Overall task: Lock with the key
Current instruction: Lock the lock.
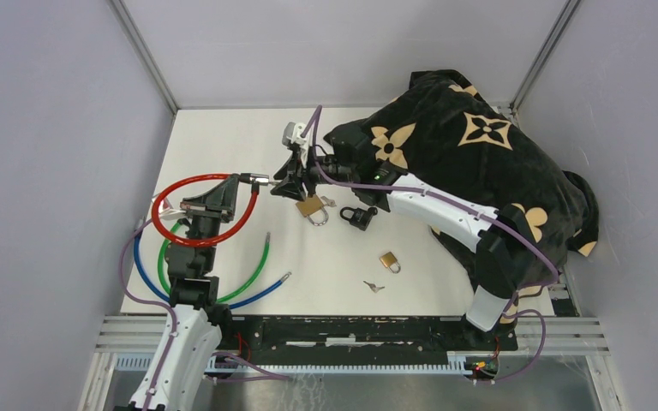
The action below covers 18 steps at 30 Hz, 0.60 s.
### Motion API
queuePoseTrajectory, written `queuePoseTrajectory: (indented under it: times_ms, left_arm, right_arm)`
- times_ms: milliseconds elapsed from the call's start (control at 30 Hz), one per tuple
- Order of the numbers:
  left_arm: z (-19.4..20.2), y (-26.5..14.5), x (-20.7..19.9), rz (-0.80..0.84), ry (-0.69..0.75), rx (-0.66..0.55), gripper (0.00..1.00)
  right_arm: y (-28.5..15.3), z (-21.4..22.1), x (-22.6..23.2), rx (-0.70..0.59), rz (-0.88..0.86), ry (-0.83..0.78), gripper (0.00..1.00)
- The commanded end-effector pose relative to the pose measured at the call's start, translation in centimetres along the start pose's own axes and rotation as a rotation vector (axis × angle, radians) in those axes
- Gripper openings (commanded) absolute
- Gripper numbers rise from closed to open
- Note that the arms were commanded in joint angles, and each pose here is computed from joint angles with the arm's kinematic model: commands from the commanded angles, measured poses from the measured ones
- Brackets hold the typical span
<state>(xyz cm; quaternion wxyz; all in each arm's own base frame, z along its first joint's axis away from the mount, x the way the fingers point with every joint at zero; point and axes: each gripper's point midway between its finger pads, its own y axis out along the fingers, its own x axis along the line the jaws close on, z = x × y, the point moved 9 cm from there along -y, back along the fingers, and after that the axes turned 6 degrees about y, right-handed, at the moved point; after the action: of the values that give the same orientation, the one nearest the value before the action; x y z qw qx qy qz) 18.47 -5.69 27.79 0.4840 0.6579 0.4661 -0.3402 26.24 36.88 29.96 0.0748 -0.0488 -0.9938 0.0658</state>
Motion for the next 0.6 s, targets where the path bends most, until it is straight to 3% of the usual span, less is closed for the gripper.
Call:
queuePoseTrajectory:
  times_ms: [0, 100, 300, 567]
  left_arm:
    - [-0.6, 0.0, -1.2, 0.065, 0.051, -0.043, 0.02]
    - [-0.6, 0.0, -1.1, 0.064, 0.051, -0.043, 0.02]
    - [-0.6, 0.0, -1.1, 0.059, 0.053, -0.043, 0.02]
    - [-0.2, 0.1, 0.3, -0.05, -0.009, -0.013, 0.02]
  right_arm:
    - [0.5, -1.4, -0.1, -0.039, 0.033, -0.095, 0.45]
    - [0.6, -1.2, 0.0, -0.036, 0.047, -0.115, 0.39]
    - [0.7, -1.1, 0.3, -0.029, 0.084, -0.174, 0.17]
    - [0.4, -1.7, 0.3, -0.013, 0.234, -0.327, 0.01]
